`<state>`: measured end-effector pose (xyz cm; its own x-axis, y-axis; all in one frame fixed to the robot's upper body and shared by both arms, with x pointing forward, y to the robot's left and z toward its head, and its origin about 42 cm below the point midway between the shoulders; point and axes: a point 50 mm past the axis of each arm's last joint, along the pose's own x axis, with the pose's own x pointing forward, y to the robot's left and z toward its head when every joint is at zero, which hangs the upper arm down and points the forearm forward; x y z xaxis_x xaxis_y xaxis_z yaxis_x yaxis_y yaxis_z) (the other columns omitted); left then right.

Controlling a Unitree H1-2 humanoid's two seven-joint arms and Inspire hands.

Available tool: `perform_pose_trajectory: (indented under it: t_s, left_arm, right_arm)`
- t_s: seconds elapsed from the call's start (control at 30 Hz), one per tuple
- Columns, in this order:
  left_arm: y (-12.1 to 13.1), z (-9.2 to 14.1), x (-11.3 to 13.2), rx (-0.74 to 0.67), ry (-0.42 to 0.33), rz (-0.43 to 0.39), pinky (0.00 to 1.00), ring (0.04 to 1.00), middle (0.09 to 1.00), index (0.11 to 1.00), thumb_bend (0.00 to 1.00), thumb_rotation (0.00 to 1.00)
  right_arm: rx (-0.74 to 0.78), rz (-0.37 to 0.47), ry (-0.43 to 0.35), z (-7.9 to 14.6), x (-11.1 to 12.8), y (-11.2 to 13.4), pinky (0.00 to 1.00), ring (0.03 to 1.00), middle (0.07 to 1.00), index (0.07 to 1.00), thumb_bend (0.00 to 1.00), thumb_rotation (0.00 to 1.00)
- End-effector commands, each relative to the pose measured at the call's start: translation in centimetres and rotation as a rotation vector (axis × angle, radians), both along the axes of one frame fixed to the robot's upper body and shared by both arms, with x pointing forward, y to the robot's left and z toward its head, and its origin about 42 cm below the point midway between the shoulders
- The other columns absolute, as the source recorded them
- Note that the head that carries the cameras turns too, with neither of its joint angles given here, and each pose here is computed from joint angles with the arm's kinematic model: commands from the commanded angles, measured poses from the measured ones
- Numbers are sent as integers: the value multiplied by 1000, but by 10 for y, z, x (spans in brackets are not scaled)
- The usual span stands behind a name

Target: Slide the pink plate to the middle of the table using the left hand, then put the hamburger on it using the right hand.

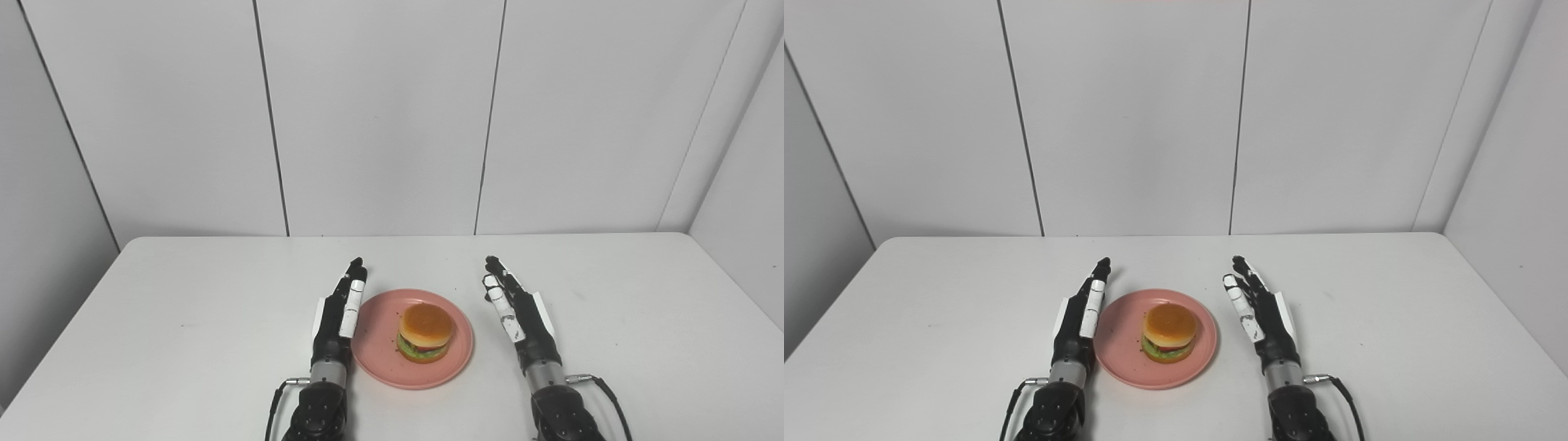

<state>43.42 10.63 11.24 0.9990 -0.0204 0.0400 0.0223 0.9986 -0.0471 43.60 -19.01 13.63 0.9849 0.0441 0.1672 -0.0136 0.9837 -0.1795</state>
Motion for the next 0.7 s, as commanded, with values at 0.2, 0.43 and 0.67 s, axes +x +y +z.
perform_pose_trajectory:
  t_s: [0.2,0.43,0.67]
  left_arm:
    - [3,-8,-3,-5,25,32,1000,1000,986,926,826,1000]
    - [2,-9,-4,-9,28,33,1000,1000,992,949,821,1000]
    - [3,-11,-4,-11,33,35,1000,1000,988,951,819,1000]
  right_arm:
    - [213,11,102,8,2,20,875,878,913,903,778,1000]
    - [245,27,156,8,1,24,896,896,937,938,784,1000]
    - [258,24,180,9,1,26,891,892,935,934,780,1000]
